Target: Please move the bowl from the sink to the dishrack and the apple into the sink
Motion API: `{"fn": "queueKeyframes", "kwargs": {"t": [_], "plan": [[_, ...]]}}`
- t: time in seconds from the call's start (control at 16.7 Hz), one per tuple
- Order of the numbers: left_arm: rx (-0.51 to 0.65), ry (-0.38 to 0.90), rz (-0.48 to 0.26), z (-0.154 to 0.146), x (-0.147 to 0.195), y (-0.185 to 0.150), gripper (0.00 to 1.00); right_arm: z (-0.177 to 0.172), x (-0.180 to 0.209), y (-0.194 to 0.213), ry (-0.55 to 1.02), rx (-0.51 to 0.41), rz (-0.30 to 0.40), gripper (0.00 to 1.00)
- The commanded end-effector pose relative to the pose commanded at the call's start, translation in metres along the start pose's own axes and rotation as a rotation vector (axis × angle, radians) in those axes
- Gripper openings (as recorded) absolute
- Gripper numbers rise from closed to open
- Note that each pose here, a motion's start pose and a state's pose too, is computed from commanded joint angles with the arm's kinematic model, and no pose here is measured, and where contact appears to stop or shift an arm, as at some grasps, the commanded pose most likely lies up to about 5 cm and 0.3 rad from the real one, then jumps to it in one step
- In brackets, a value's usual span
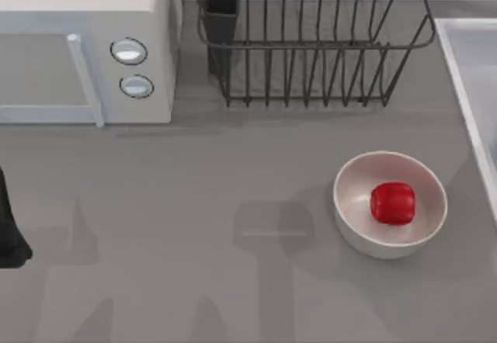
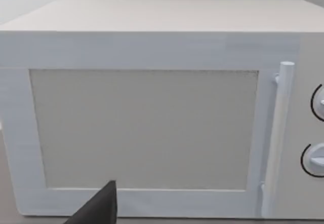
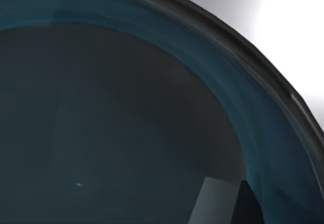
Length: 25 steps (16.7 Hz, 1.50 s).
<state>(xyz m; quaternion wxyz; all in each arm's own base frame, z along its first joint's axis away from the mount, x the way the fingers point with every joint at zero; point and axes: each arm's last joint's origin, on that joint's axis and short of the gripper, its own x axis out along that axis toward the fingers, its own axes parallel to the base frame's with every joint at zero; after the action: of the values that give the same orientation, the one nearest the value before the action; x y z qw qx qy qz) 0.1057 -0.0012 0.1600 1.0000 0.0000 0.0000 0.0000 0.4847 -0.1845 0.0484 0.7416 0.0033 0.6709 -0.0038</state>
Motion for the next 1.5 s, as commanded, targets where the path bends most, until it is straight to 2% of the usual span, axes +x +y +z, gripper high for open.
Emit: {"fn": "queueKeyframes", "kwargs": {"t": [0.24,0.42,0.54,0.72,0.9,1.02,1.26,1.5], "plan": [[0.000,0.000,0.000,0.000,0.000,0.000,1.00,-0.002,-0.006,0.000,0.003,-0.002,0.002,0.00],[0.000,0.000,0.000,0.000,0.000,0.000,1.00,-0.018,-0.036,-0.013,0.033,-0.006,0.015,0.00],[0.000,0.000,0.000,0.000,0.000,0.000,1.00,-0.037,-0.077,-0.026,0.043,-0.009,0.020,0.00],[0.000,0.000,0.000,0.000,0.000,0.000,1.00,-0.081,-0.165,-0.040,0.013,-0.014,0.006,0.00],[0.000,0.000,0.000,0.000,0.000,0.000,1.00,-0.145,-0.255,-0.036,-0.038,-0.016,-0.027,0.00],[0.000,0.000,0.000,0.000,0.000,0.000,1.00,-0.190,-0.294,-0.025,-0.048,-0.015,-0.038,0.00],[0.000,0.000,0.000,0.000,0.000,0.000,1.00,-0.253,-0.327,-0.004,-0.018,-0.006,-0.014,0.00],[0.000,0.000,0.000,0.000,0.000,0.000,1.00,-0.268,-0.331,0.002,-0.004,-0.003,0.000,0.00]]}}
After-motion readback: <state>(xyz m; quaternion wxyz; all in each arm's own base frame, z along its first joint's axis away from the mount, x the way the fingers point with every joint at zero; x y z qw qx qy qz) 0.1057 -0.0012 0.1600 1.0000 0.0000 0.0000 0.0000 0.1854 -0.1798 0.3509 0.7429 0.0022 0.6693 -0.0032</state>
